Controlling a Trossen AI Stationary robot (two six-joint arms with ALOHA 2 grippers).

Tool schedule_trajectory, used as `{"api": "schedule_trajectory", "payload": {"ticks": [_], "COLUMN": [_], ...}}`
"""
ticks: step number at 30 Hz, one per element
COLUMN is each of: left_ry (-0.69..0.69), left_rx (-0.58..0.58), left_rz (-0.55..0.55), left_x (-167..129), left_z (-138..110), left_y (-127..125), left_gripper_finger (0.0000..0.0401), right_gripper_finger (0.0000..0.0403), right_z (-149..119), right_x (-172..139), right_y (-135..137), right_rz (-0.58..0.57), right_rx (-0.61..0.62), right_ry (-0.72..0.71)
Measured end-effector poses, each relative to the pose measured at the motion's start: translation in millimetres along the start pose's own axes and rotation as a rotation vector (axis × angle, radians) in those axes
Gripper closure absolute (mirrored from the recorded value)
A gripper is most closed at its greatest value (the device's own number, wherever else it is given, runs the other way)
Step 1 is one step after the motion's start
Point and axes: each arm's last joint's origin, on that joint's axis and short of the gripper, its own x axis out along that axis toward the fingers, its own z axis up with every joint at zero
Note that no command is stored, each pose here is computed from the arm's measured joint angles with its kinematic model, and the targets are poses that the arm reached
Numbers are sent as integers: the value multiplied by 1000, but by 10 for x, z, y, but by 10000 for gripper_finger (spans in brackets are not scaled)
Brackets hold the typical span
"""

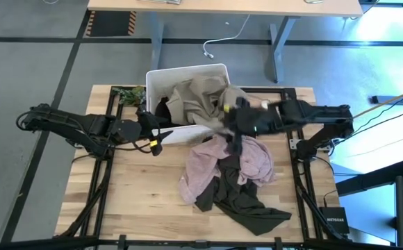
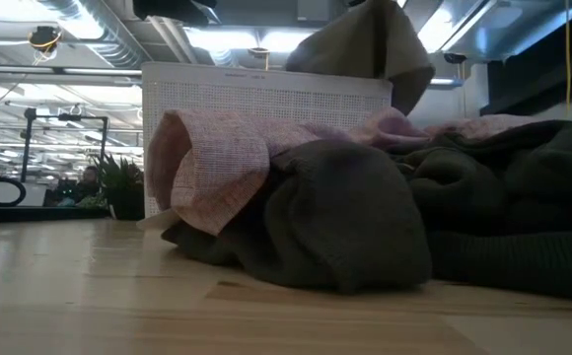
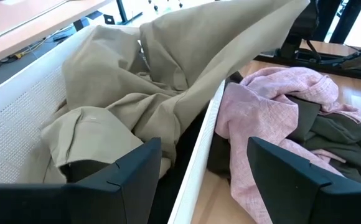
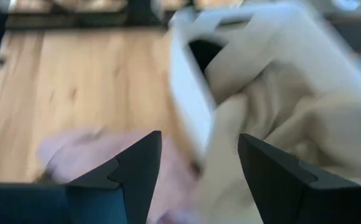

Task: Sort clothes
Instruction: Put the pink shirt into the white laundry bin

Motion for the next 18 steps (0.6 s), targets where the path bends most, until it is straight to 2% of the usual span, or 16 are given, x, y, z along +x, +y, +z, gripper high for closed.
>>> {"api": "schedule_trajectory", "payload": {"ticks": [4,10,13,18], "left_ry": [-1,-5,-4,-4], "left_rx": [-1,-4,-4,-6], "left_rz": [0,-1,-1,-1], "left_x": [0,0,0,1], "left_z": [1,5,5,5], "left_y": [0,-1,-1,-1], "left_gripper_finger": [168,168,168,168], "right_gripper_finger": [171,171,171,171], "right_z": [-213,-641,-901,-1318], "right_x": [4,170,325,624], "right_y": [311,782,903,920], "right_rz": [33,27,-25,-113], "right_rx": [-15,-94,-118,-129], "right_ry": [129,234,292,410]}}
